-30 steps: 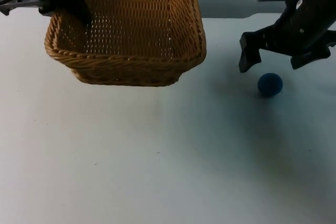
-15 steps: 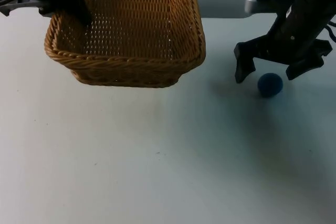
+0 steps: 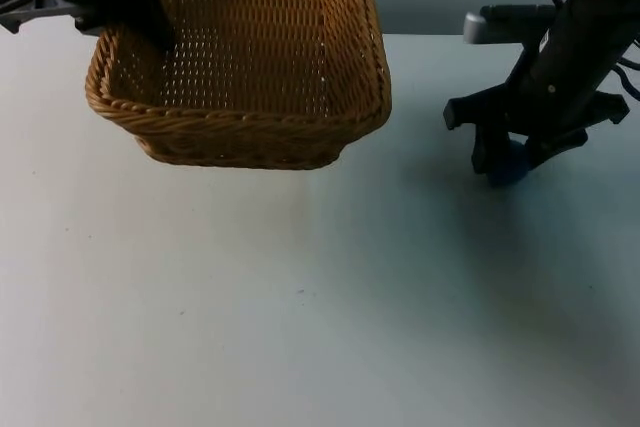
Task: Pick up the basket with the left hand and place the ball into the basket with the right hand.
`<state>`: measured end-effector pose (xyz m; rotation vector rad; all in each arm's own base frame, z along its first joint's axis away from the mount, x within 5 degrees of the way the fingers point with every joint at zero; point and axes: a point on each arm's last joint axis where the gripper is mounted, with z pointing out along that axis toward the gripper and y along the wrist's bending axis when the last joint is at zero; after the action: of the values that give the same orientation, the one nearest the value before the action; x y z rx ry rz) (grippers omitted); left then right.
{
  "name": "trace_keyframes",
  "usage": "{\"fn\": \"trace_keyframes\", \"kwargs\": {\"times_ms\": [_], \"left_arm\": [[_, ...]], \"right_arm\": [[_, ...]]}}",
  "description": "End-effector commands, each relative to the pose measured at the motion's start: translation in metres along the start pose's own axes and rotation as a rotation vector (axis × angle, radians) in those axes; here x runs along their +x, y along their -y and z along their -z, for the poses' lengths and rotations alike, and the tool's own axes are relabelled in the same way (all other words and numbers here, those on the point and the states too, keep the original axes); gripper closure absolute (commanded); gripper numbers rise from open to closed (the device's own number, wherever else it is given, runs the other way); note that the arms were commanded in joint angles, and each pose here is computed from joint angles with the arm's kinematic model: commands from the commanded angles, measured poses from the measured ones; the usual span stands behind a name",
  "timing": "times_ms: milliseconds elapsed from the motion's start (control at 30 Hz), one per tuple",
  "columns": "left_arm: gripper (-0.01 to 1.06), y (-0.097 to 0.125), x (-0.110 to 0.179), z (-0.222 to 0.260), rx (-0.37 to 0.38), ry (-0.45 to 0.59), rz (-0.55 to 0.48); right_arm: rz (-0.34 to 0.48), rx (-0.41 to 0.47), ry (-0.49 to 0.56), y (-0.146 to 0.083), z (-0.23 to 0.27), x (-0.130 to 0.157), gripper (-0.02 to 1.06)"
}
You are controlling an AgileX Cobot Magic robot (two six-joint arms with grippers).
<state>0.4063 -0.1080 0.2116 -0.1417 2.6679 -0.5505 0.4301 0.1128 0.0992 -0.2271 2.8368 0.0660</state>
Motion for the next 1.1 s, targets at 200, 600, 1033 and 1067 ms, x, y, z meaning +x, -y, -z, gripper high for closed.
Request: {"fn": "trace_keyframes", "kwargs": {"times_ms": [200, 600, 1033, 1067], "left_arm": [[1.05, 0.003, -0.001, 0.003, 0.017, 0.019, 0.01], [1.05, 0.004, 0.0, 0.003, 0.024, 0.009, 0.02], [1.05, 0.007, 0.0, 0.003, 0.052, 0.009, -0.007], [1.05, 0.007, 0.0, 0.003, 0.052, 0.009, -0.007]], "right_arm": [[-0.027, 0.024, 0.01, -0.001, 0.002, -0.002, 1.05], [-0.039, 0.006, 0.161, -0.002, 0.083, -0.019, 1.05], [0.153, -0.037, 0.518, -0.051, 0.268, 0.004, 1.05], [0.153, -0.037, 0.518, -0.051, 0.268, 0.004, 1.05]]}}
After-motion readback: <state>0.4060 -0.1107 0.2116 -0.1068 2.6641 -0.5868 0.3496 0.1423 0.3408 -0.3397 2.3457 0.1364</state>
